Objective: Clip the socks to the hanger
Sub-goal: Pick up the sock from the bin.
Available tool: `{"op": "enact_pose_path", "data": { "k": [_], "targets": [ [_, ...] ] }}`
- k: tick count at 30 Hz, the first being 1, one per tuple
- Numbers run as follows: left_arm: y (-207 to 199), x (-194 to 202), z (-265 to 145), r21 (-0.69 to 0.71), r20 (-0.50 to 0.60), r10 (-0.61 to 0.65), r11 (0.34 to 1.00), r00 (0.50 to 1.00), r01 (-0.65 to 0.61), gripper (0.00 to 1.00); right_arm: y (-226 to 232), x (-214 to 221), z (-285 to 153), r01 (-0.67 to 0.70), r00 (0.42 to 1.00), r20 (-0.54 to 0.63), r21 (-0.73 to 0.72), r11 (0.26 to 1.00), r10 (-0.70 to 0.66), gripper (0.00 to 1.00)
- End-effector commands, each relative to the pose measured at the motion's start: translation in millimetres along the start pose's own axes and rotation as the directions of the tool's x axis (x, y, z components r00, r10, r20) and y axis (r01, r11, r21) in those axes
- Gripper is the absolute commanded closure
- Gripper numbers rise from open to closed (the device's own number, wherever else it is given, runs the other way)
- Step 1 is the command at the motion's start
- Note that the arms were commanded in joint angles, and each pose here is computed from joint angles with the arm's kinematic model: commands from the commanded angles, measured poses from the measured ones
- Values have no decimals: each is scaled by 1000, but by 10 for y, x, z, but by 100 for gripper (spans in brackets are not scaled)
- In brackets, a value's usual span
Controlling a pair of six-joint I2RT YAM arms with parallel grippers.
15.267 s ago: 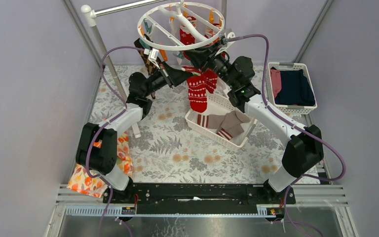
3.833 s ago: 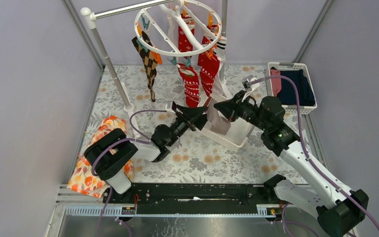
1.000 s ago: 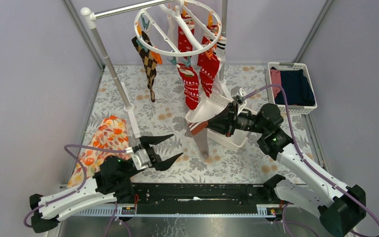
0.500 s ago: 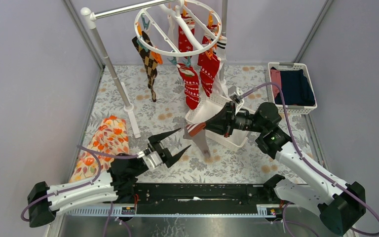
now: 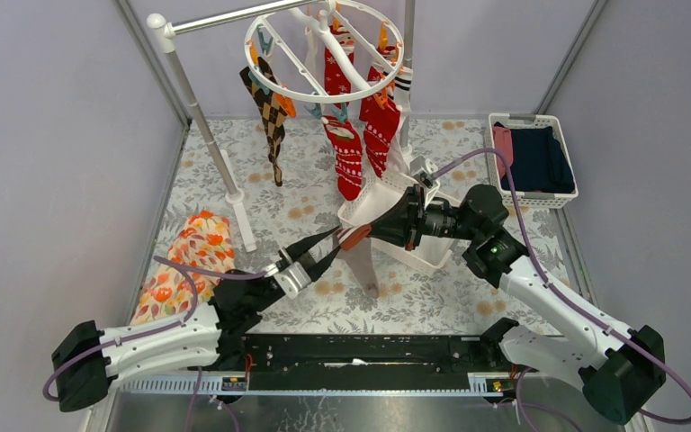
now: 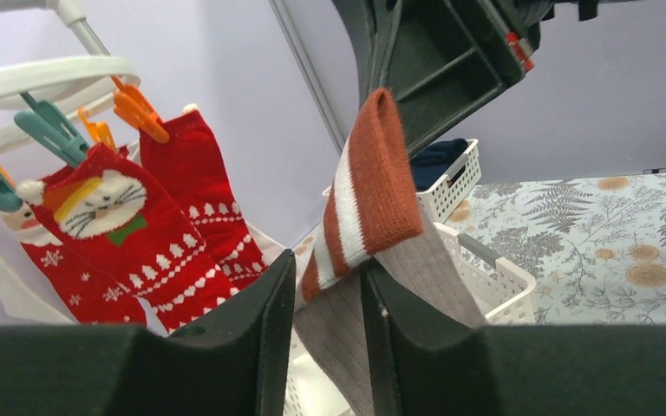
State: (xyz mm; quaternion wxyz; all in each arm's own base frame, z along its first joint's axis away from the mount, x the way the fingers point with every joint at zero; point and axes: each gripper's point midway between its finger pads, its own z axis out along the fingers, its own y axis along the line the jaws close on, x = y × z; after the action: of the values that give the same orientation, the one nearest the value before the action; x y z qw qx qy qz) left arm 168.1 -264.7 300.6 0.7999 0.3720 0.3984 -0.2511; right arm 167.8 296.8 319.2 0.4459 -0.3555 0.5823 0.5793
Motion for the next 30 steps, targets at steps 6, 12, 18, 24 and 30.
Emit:
{"op": "enact_pose_path", "data": {
  "k": [6, 12, 18, 24, 30],
  "targets": [
    [239, -291, 58, -53, 132, -71, 996, 989, 78, 66, 135, -169, 30, 35, 999, 13, -39, 999, -34, 100],
    [196, -373, 16, -9, 143, -128, 991, 981, 131, 72, 68, -141, 43, 30, 1000, -1, -13, 999, -30, 100],
    [139, -310, -7, 17, 112, -161, 987, 981, 160, 66, 81, -155, 57, 28, 1000, 1, -25, 999, -28, 100],
    [97, -188, -12, 28, 79, -170, 985, 982, 169, 57, 116, -181, 67, 26, 1000, 8, -41, 999, -25, 100],
    [168, -54, 3, -9, 55, -158, 987, 986, 158, 55, 153, -198, 73, 26, 1000, 9, -54, 998, -26, 100]
  ]
}}
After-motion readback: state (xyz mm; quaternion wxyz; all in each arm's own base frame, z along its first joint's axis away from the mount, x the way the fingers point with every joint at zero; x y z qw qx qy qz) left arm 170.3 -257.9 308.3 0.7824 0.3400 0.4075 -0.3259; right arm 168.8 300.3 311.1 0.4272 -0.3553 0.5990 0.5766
